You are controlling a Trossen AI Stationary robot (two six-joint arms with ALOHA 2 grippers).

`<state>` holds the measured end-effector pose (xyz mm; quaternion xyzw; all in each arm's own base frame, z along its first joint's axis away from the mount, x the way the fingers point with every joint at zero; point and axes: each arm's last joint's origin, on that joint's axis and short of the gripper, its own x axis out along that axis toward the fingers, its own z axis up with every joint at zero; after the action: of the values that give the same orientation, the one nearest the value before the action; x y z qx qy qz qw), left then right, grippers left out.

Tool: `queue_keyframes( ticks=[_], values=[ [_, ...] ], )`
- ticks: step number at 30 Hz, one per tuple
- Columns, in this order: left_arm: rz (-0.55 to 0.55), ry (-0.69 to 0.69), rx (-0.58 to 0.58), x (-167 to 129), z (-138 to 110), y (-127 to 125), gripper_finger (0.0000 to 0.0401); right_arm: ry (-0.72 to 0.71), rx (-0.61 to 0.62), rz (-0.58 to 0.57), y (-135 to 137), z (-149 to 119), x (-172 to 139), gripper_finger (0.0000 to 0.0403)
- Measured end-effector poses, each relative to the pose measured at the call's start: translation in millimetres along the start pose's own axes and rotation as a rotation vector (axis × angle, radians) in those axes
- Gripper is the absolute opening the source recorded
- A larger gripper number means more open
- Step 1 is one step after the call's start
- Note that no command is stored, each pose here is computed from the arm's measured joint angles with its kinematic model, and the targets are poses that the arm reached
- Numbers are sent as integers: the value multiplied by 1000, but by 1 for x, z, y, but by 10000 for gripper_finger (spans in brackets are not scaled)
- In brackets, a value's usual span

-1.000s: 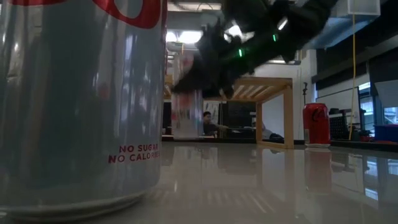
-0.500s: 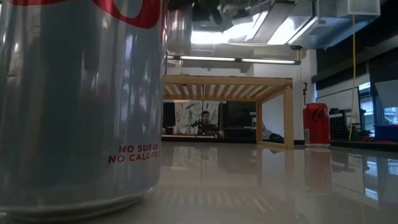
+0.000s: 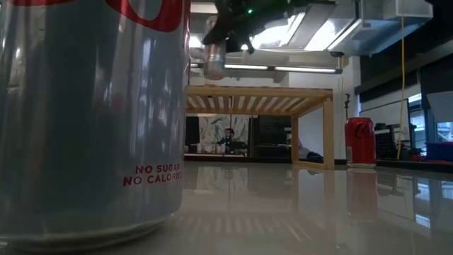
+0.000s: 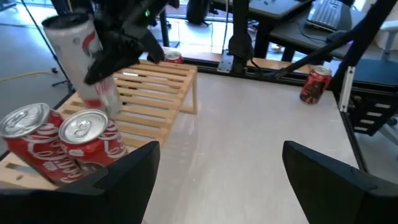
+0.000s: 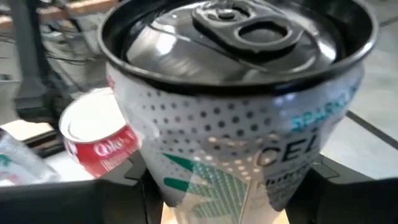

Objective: Place canned beverage on shelf
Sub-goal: Put the right black soda can on the shelf

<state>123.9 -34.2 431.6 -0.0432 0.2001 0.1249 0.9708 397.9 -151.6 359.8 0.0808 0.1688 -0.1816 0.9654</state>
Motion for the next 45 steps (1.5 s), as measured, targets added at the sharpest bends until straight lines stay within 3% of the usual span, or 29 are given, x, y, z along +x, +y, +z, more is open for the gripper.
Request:
queue_keyframes(
  ticks=[6, 39, 45],
  values=[
    [18, -6, 0, 0, 0, 1, 328, -7, 2, 47, -4, -13, 25, 215],
    [70, -24, 23, 0, 1, 2, 328, 66, -77, 71, 1, -29, 40, 217],
    [69, -23, 23, 0, 1, 2, 328, 64, -77, 46, 0, -29, 40, 256]
  ],
)
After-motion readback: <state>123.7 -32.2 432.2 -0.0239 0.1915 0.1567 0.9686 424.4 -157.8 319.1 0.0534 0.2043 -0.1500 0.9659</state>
